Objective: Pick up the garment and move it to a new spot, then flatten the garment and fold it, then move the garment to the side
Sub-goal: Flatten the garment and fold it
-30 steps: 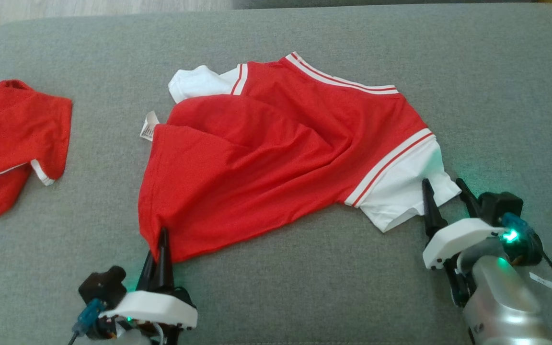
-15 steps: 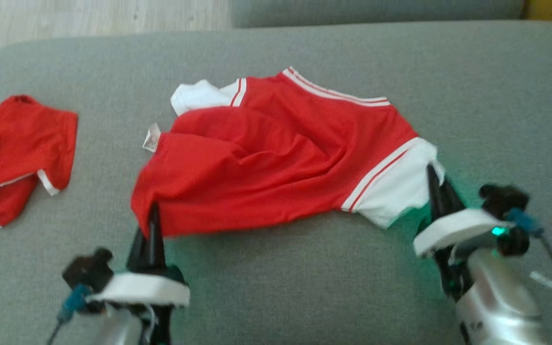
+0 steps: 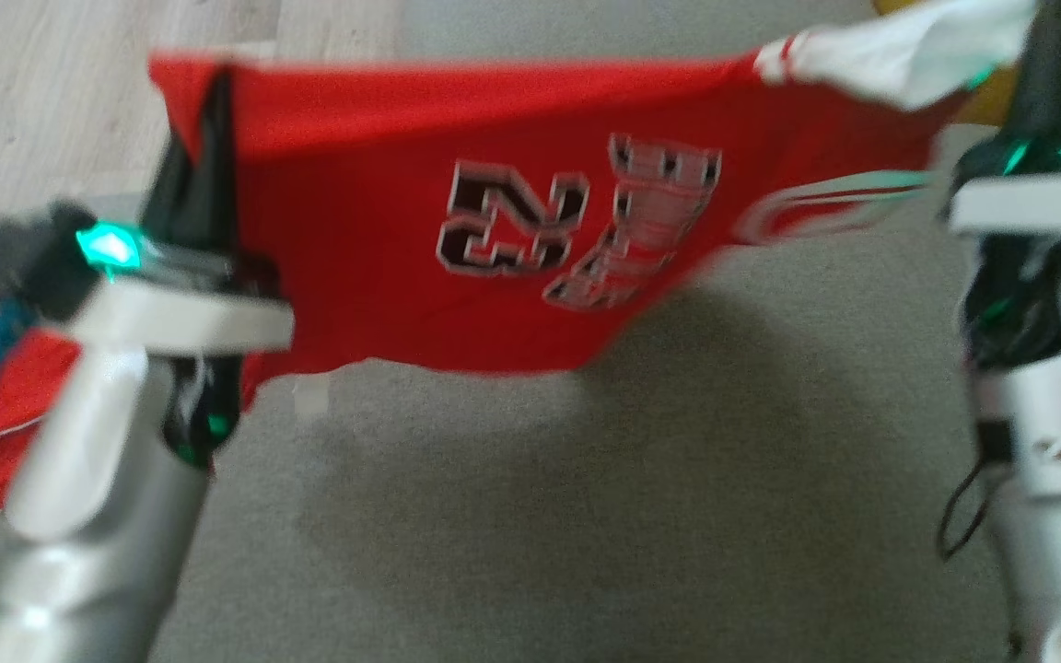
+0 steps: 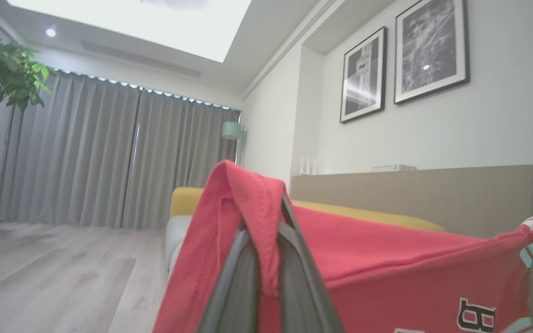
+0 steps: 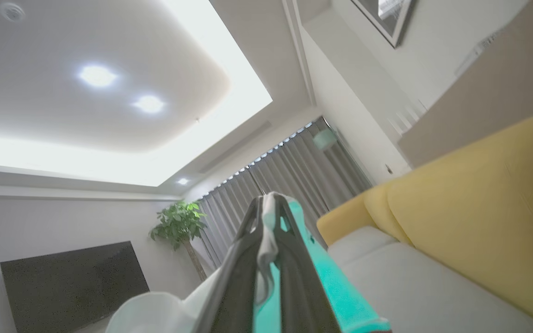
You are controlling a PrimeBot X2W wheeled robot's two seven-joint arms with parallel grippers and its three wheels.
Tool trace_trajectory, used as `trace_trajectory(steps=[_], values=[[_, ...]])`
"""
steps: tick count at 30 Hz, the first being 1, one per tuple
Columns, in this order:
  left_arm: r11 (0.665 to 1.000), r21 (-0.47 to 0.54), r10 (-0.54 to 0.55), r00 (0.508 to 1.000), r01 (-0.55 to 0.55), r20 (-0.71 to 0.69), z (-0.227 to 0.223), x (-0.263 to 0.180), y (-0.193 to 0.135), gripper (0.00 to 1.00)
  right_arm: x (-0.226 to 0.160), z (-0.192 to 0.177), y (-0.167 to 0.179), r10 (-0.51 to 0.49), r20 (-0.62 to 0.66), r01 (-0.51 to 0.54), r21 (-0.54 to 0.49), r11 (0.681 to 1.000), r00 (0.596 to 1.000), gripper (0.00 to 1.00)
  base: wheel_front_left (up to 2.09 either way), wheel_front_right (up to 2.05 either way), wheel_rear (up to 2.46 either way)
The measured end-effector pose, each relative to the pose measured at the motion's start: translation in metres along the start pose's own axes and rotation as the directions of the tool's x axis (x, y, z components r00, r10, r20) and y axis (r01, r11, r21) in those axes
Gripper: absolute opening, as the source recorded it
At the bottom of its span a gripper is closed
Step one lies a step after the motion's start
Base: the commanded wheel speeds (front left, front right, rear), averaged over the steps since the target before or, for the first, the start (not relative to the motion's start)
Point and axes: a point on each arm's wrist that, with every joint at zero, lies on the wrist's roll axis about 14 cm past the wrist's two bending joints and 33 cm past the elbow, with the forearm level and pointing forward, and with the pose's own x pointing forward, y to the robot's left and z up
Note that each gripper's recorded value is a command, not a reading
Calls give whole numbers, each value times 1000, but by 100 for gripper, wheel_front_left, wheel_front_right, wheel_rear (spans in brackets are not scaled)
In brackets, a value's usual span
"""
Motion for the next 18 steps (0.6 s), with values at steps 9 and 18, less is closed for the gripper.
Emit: trace_trajectory(steps=[9,18], values=[[999,1,-50,999,50,-7,11,48,-1,0,49,43,9,65,73,-61,-57,996,995,0,0,0,0],[996,86,-29,999,32,-36,-40,112,32,0,126,9,-20,17,78,-6,-143,990,997,0,0,0,0]])
